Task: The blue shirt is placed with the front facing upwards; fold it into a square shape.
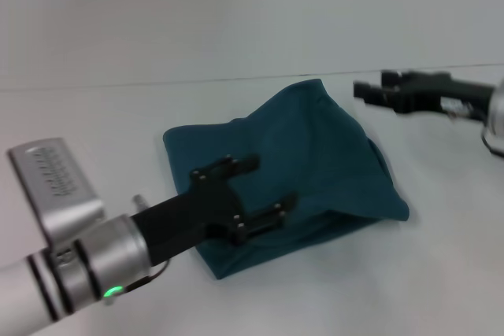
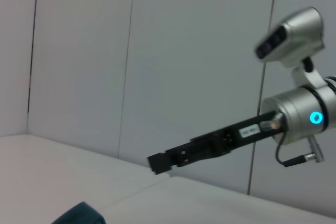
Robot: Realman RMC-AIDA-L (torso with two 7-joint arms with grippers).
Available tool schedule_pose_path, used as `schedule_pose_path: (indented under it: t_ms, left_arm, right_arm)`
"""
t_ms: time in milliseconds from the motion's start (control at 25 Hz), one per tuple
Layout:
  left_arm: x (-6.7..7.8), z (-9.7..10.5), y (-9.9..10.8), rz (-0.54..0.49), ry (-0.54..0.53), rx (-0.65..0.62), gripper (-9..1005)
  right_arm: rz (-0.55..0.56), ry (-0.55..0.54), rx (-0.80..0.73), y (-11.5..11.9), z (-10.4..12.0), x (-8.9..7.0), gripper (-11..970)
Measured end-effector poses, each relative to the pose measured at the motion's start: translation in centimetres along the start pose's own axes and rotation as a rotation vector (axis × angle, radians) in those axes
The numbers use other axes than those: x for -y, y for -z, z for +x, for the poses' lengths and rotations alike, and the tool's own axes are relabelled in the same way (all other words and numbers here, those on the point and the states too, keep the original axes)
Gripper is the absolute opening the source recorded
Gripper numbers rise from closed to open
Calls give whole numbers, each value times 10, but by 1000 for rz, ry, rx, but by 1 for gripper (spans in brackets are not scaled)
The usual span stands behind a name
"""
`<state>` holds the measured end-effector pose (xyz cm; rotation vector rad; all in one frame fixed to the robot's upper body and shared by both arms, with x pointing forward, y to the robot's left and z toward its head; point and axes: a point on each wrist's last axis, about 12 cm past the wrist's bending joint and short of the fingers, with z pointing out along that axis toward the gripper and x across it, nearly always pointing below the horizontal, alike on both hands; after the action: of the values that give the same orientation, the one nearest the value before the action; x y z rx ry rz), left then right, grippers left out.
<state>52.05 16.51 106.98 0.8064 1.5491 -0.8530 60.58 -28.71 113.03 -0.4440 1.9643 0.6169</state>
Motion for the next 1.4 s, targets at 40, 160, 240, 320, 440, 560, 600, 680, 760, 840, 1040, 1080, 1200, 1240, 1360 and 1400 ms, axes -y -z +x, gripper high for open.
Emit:
schedule_pose_path:
  t_ms: [40, 160, 240, 320, 440, 560, 600, 680, 760, 840, 1040, 1080, 1200, 1240, 1360, 1400]
  left_arm:
    - [-1, -1, 6, -8, 1, -7, 813]
    - [-7, -5, 20, -26, 21, -52, 812]
    - [-9, -7, 28, -28, 51, -93, 812]
    - [-10, -7, 32, -27, 73, -137, 812]
    - [-9, -4, 35, -35, 54, -227, 812]
    - [-9, 0, 36, -74, 29, -264, 812]
    - [-9, 1, 35, -83, 19, -270, 812]
    - [-10, 4, 31, -108, -23, -299, 812]
    - [-10, 5, 26, -122, -66, -329, 811]
    - [-9, 5, 22, -123, -105, -346, 811]
    - [-7, 4, 18, -112, -192, -360, 811]
    - [-7, 5, 18, -115, -204, -366, 811]
    - [-5, 7, 16, -108, -217, -378, 811]
    - [-4, 8, 15, -102, -221, -382, 811]
    - [-3, 11, 14, -105, -236, -393, 811]
    - [-1, 15, 12, -113, -265, -415, 812]
  right_arm:
    - [-5, 16, 6, 4, 7, 1, 697]
    - [-19, 42, 13, 17, 27, 7, 690]
    - [-24, 30, 16, 24, 37, 11, 688]
    - [-15, 22, 17, 30, 46, 15, 688]
    - [5, 17, 18, 35, 55, 17, 689]
    - [13, 6, 14, 34, 60, 19, 689]
    - [14, 2, 12, 34, 61, 19, 689]
    - [13, 0, 10, 33, 61, 19, 689]
    - [7, 5, 9, 31, 60, 18, 689]
    - [4, 8, 9, 30, 59, 17, 689]
    - [2, 9, 10, 29, 59, 17, 690]
    - [1, 7, 10, 29, 59, 16, 690]
    - [-4, 0, 7, 28, 61, 15, 690]
    - [-7, -4, 6, 27, 61, 15, 690]
    - [-10, -17, 3, 27, 64, 14, 690]
    - [-11, -21, 1, 27, 64, 14, 690]
